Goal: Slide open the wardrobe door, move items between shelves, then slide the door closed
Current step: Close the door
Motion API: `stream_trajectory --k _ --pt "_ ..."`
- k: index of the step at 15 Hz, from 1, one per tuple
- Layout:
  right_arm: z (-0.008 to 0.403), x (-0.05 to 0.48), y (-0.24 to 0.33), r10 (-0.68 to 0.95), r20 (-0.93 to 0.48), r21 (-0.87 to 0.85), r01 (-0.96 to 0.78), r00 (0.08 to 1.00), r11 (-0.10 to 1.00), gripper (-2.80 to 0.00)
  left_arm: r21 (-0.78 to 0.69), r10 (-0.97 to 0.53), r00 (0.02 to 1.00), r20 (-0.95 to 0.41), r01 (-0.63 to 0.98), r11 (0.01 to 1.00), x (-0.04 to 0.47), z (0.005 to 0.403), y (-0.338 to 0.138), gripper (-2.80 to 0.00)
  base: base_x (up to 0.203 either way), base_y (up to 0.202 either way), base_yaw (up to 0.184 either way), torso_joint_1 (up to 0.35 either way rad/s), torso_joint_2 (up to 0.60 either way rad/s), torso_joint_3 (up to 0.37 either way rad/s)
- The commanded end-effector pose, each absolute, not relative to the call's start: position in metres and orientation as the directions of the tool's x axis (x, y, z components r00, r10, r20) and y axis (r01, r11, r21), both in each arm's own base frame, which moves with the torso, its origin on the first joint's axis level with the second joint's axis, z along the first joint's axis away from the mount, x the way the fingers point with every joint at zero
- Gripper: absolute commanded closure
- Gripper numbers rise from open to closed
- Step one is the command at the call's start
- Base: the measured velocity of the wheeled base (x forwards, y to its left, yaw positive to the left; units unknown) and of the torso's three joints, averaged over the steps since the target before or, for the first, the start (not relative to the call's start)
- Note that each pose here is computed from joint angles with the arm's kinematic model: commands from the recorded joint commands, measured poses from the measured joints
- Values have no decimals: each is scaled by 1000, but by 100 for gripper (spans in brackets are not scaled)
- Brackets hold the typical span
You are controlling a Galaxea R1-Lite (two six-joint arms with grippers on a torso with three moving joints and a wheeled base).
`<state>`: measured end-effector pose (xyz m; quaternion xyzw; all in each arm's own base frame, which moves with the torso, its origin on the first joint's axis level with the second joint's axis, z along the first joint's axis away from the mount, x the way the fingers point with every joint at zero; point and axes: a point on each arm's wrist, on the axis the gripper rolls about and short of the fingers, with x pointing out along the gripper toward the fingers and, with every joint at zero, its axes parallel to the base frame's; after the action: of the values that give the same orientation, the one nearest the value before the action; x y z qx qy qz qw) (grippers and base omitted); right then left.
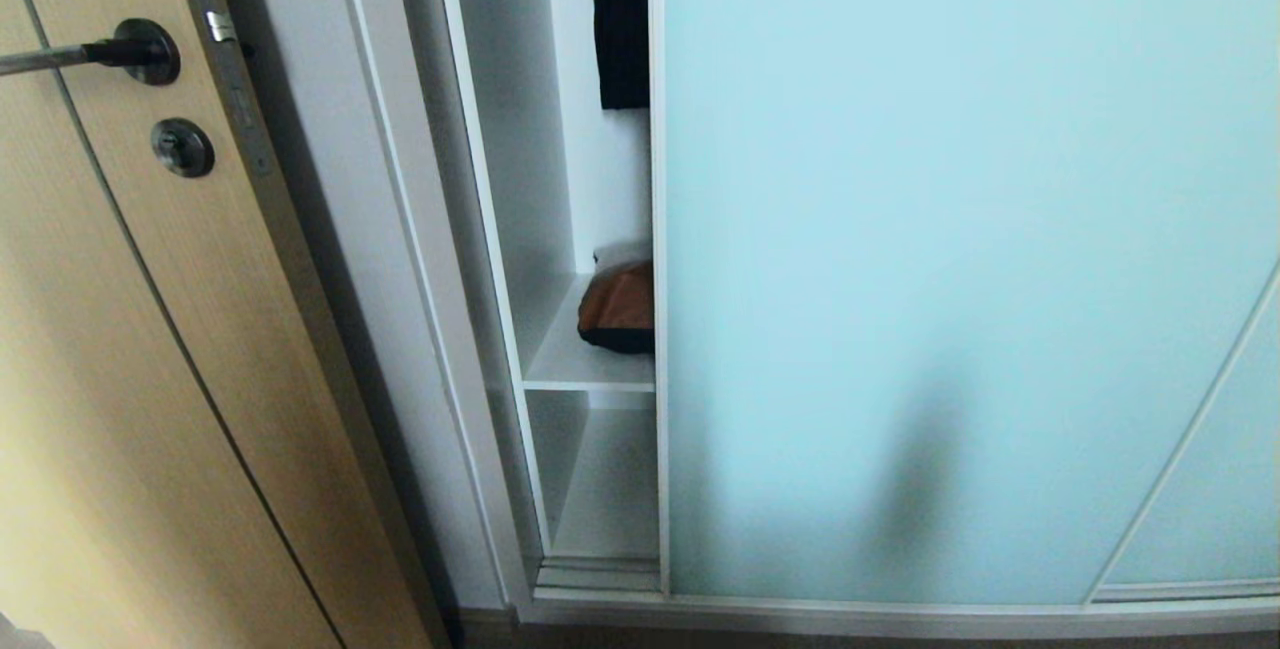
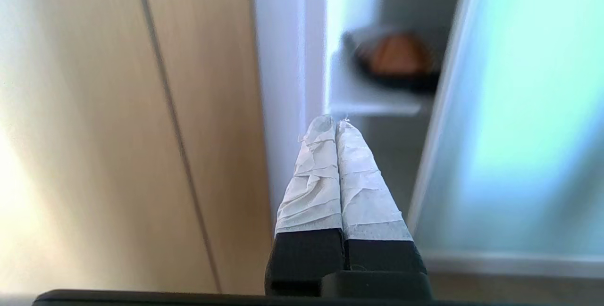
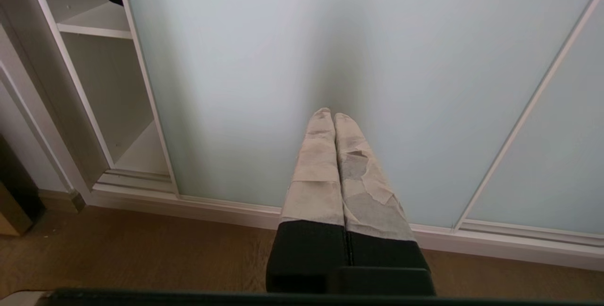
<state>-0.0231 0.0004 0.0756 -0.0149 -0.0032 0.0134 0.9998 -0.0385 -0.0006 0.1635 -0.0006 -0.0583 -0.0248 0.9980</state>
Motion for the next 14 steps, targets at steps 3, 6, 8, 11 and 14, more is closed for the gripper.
stream_trajectory --k 3,6,8,11,14 --pt "76 -23 0 28 6 -31 -27 1000 999 0 -32 -210 977 33 211 977 21 271 -5 0 0 0 0 0 0 0" --pt "76 -23 0 28 6 -31 -27 1000 999 0 -65 -364 931 -36 361 930 97 323 -10 0 0 0 0 0 0 0" --pt "75 -23 0 28 5 -31 -27 1000 999 0 -99 -455 886 -89 447 889 159 339 -14 0 0 0 0 0 0 0" --pt "76 -23 0 28 6 -31 -27 1000 999 0 -159 -613 777 -143 593 789 237 339 -25 0 0 0 0 0 0 0" --pt "75 -23 0 28 6 -31 -27 1000 999 0 -203 -741 646 -181 713 671 289 318 -62 0 0 0 0 0 0 0"
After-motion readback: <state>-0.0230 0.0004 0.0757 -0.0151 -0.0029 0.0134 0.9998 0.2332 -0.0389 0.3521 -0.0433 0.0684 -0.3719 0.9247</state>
